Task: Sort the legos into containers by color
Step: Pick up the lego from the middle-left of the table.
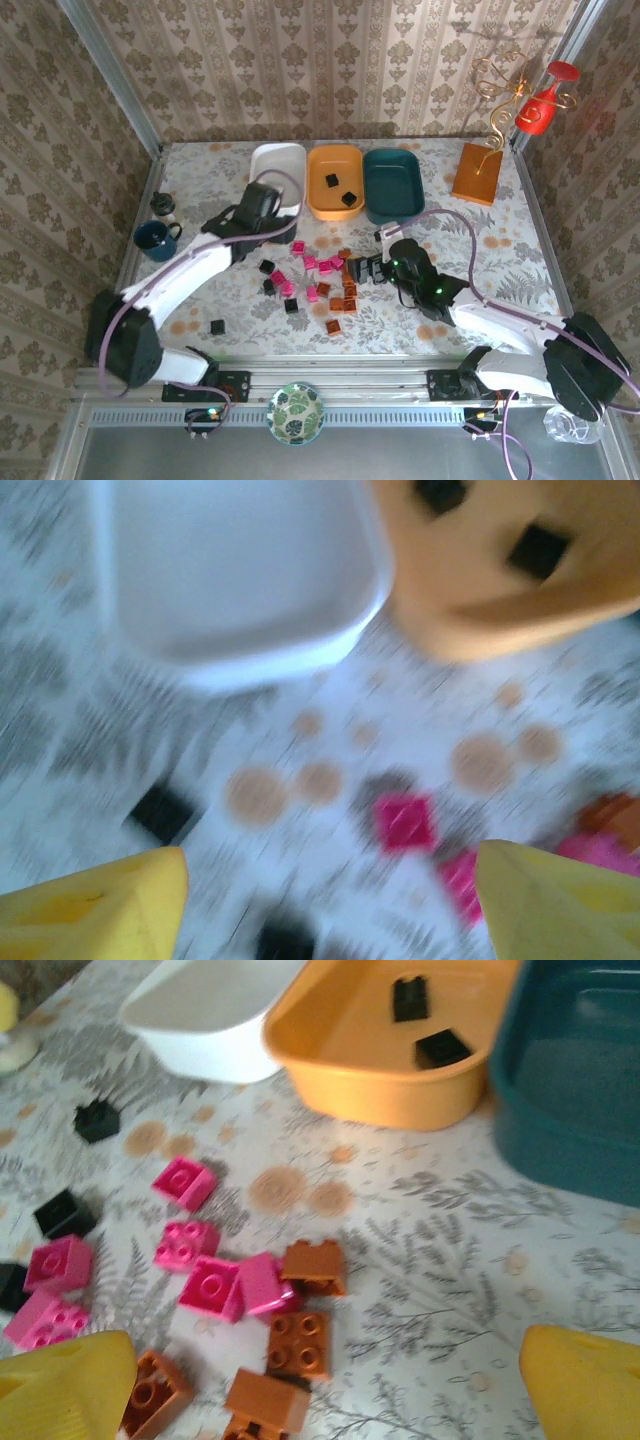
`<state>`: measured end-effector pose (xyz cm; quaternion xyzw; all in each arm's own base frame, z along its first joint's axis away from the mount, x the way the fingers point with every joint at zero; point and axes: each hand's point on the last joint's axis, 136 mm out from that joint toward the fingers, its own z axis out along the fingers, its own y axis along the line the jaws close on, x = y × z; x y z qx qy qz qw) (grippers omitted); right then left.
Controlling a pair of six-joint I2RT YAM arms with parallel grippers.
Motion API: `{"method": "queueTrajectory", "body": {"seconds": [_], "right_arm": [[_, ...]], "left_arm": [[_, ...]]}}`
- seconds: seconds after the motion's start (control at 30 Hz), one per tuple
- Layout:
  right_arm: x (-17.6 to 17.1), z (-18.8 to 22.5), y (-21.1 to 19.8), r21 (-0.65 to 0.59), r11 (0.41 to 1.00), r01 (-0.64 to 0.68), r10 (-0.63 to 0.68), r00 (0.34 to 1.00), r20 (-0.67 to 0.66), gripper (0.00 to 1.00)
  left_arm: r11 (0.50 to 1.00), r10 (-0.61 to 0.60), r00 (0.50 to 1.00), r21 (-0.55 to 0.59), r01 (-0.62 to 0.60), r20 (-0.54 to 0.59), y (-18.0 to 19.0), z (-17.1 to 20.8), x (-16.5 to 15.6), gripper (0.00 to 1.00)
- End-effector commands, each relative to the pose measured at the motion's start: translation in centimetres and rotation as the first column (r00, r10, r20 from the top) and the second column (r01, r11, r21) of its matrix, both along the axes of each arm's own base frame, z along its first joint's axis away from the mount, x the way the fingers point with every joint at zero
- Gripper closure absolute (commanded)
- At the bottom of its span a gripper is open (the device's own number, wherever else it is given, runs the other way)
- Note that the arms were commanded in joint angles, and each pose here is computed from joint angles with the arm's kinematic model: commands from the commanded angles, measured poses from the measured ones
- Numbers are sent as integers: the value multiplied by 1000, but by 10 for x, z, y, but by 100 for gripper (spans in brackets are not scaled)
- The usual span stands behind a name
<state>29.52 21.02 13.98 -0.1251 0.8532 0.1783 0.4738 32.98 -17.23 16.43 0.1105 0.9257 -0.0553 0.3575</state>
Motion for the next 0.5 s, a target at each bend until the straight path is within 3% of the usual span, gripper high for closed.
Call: {"method": "queueTrajectory", "body": {"seconds": [0.0,0.2,0.47], "right_arm": [[-1,2,12,-5,999,-44,44,998,52,0],[-4,-3,10,-18,999,-34,35,998,47,0],[-4,1,-1,-25,1000,9,-8,998,54,0]], "left_arm": [[988,151,971,51,-144,-184,50,-45,-53,23],[946,319,885,57,-319,-338,88,-77,-121,22],[867,497,793,226,-444,-351,130,-97,-152,21]]}}
